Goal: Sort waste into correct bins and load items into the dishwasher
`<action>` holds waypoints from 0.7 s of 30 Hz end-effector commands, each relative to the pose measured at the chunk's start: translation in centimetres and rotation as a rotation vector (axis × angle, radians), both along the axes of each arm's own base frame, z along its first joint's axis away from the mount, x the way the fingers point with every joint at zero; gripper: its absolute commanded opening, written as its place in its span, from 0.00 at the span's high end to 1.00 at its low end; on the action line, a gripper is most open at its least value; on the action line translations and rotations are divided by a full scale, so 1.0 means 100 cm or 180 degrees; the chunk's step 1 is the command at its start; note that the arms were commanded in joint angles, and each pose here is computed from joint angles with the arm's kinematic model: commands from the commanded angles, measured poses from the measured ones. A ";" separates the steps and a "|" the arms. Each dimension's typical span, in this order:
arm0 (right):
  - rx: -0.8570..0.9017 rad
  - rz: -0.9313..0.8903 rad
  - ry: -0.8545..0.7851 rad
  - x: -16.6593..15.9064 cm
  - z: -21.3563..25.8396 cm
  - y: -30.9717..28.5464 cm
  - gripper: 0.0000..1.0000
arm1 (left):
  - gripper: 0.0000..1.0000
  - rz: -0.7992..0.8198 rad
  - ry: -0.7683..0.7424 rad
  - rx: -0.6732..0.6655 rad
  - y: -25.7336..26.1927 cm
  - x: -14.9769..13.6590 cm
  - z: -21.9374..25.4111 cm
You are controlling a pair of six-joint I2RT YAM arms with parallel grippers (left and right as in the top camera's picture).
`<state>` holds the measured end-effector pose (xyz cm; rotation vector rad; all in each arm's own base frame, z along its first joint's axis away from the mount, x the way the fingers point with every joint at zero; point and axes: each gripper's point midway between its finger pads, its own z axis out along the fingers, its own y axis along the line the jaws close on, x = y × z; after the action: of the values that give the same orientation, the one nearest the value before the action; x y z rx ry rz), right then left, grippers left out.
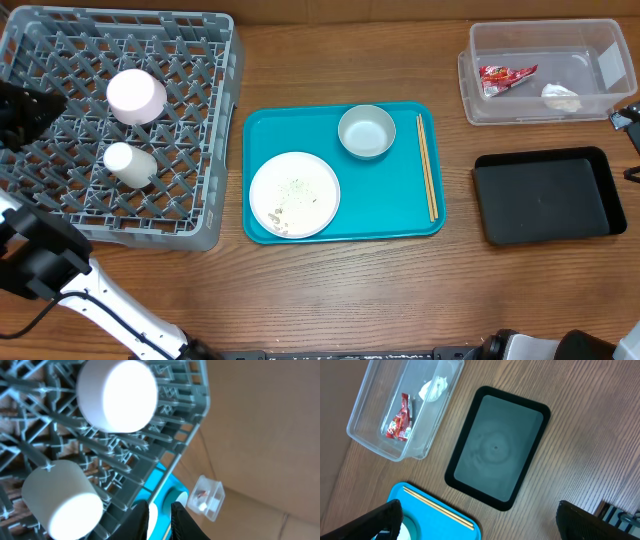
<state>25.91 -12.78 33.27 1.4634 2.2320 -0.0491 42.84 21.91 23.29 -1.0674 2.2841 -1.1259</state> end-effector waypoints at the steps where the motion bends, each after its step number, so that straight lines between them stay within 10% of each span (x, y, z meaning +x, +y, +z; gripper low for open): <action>1: -0.0051 -0.0034 -0.0023 -0.004 0.003 -0.002 0.00 | 0.82 -0.0328 -0.0278 0.0420 -0.020 0.004 0.029; 6: -0.0051 -0.0034 -0.0023 -0.004 0.003 -0.002 0.00 | 0.76 -0.0593 -0.0080 0.1021 -0.055 0.009 0.036; 14: -0.0051 -0.0034 -0.0024 -0.004 0.003 -0.002 0.00 | 0.96 -0.0683 0.1000 0.2369 -0.081 -0.011 0.014; 21: -0.0051 -0.0034 -0.0023 -0.004 0.003 -0.002 0.00 | 0.96 -0.0602 0.1823 0.2628 -0.078 -0.054 -0.016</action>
<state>25.91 -12.79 33.27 1.4640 2.2311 -0.0490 39.81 10.93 22.31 -0.7355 2.8848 -0.0972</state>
